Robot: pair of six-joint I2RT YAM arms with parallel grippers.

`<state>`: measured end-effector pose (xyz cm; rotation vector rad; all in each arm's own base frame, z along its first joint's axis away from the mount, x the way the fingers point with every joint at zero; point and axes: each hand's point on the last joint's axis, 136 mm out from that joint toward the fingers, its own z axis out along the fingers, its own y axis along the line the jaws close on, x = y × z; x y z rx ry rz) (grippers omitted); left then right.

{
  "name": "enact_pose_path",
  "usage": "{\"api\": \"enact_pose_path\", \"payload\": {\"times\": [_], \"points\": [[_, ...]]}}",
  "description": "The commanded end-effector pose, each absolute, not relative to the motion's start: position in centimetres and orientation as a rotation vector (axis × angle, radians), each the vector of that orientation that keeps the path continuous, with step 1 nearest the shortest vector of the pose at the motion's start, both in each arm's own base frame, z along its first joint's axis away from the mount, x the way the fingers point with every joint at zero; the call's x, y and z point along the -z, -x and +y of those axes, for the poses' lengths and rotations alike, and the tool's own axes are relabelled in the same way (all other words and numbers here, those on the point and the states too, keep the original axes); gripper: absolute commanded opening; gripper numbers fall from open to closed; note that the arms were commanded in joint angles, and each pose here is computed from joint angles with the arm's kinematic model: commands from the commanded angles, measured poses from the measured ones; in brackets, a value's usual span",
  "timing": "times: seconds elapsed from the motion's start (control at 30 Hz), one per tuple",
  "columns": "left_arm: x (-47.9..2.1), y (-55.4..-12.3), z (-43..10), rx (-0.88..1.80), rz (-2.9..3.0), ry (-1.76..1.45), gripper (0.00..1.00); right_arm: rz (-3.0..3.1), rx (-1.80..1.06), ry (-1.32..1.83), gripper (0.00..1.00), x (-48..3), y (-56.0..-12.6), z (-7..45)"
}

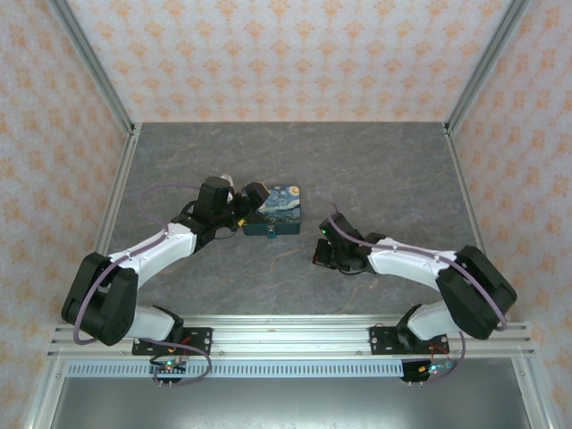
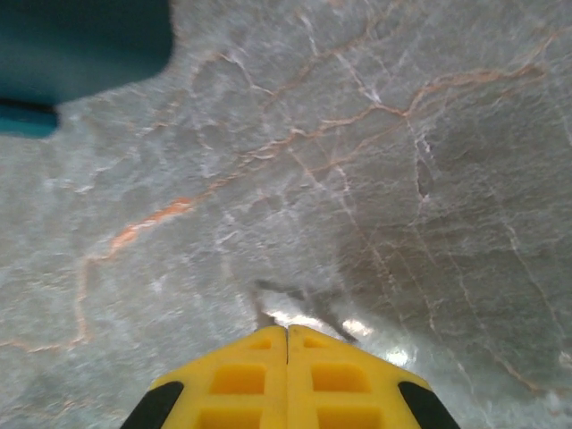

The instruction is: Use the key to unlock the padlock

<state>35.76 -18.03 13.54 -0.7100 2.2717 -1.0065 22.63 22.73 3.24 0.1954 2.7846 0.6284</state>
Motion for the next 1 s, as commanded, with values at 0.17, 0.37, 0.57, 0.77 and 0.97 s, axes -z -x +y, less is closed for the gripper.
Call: {"api": "enact_pose_path", "payload": {"times": [0.17,0.37,0.57,0.77,0.97], "points": [[-13.8,-35.9,-17.8,1.014,2.251,0.714,1.00,2.826,-0.578,-0.169,0.00,-2.1,-23.9,23.7],[-13.7,-36.0,-17.9,1.015,2.253,0.715,1.00,2.815,-0.569,-0.161,0.00,-2.7,-23.6,23.2],[-13.7,-36.0,-17.9,1.015,2.254,0.713,1.00,2.792,-0.549,-0.170,0.36,-3.7,-23.6,22.6],[-13.7,-36.1,-17.9,1.018,2.248,0.720,1.00,2.795,-0.531,-0.283,0.44,-4.3,-24.0,22.4],[-13.7,-36.1,-17.9,1.025,2.241,0.721,1.00,2.829,-0.421,-0.394,0.48,-4.0,-24.1,23.2]]}}
